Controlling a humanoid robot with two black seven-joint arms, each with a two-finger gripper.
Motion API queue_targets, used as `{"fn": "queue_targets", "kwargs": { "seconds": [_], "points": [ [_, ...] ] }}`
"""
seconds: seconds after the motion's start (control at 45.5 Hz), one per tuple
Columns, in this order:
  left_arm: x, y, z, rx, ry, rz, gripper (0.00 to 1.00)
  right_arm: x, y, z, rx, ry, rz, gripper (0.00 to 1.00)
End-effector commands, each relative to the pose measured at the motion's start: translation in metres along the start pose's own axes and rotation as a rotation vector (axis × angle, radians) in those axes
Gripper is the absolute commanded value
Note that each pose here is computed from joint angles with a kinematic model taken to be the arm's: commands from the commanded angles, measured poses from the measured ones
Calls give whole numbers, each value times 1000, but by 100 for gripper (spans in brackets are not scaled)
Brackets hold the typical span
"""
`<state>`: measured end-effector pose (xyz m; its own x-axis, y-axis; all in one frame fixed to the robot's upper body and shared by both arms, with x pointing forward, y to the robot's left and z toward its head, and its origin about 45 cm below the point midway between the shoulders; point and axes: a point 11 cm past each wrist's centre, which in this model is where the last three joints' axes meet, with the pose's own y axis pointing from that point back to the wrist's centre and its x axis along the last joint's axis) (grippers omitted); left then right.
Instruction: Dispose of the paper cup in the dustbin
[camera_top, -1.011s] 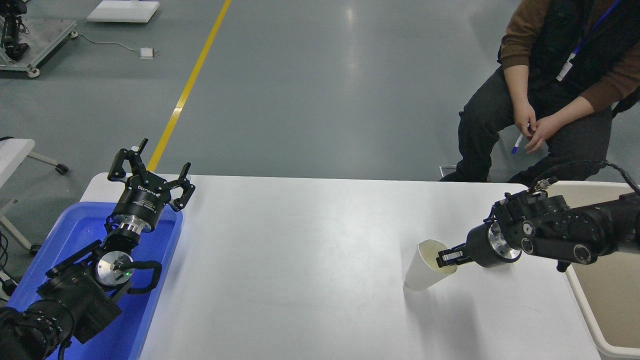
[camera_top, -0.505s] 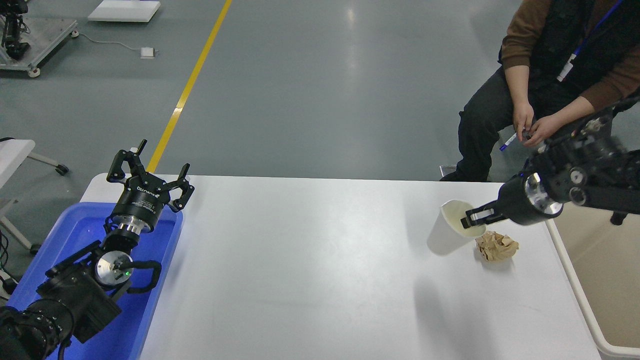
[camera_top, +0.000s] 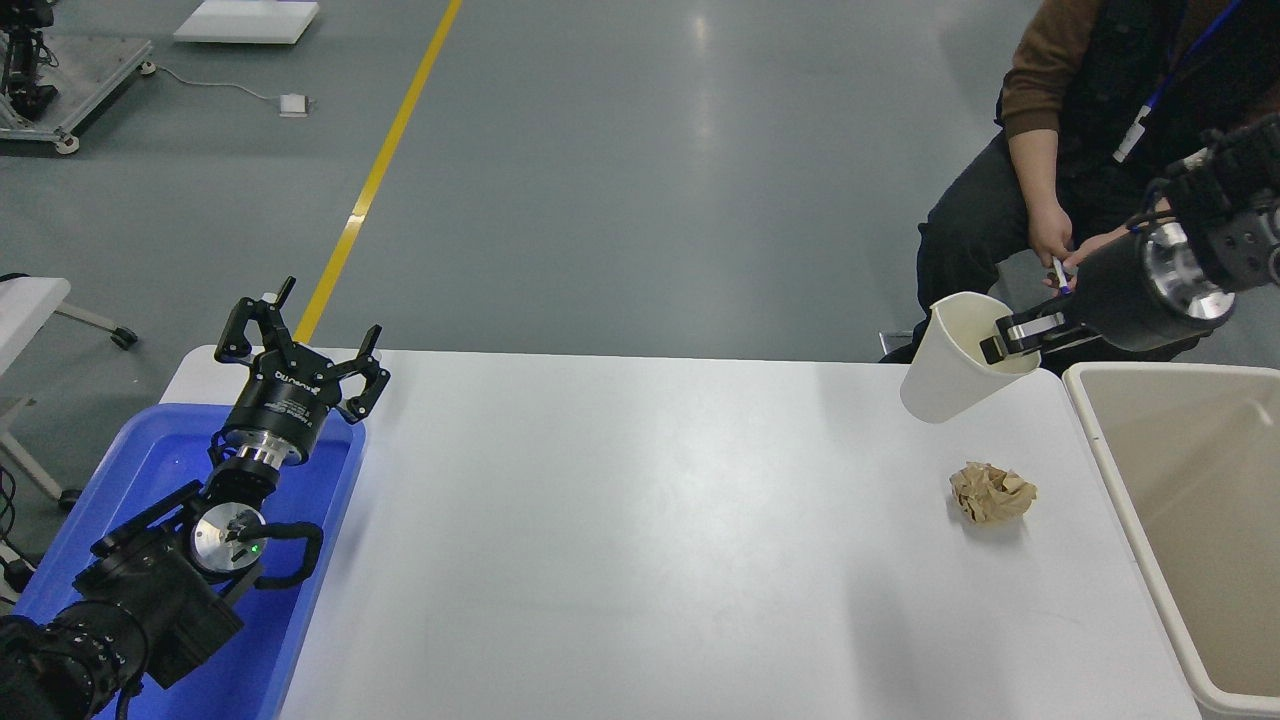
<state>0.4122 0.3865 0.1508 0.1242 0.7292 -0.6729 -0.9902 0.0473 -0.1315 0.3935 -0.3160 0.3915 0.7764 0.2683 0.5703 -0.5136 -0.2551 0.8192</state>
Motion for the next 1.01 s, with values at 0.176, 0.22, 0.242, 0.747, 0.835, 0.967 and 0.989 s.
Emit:
{"fn": "queue_targets", "kwargs": {
  "seconds": [0.176, 0.22, 0.242, 0.747, 0.835, 0.967, 0.989],
  "points": [
    [0, 0, 0, 0, 0, 0, 100, 5, 38, 26, -65, -50, 64, 0],
    [0, 0, 0, 0, 0, 0, 100, -1, 40, 34, -72, -73, 68, 0],
    [0, 0, 1, -1, -1, 0, 100, -4, 42, 39, -79, -87, 70, 0],
    [0, 0, 0, 1, -2, 0, 100, -96, 85, 176, -268, -475, 304, 0],
    [0, 0, 0, 1, -2, 0, 100, -113, 92, 196, -289, -582, 360, 0],
    [0, 0, 0, 0, -1, 2, 100, -125, 102, 222, -315, -729, 467, 0],
    [0, 0, 0, 0, -1, 2, 100, -127, 103, 226, -315, -750, 480, 0]
  ]
}}
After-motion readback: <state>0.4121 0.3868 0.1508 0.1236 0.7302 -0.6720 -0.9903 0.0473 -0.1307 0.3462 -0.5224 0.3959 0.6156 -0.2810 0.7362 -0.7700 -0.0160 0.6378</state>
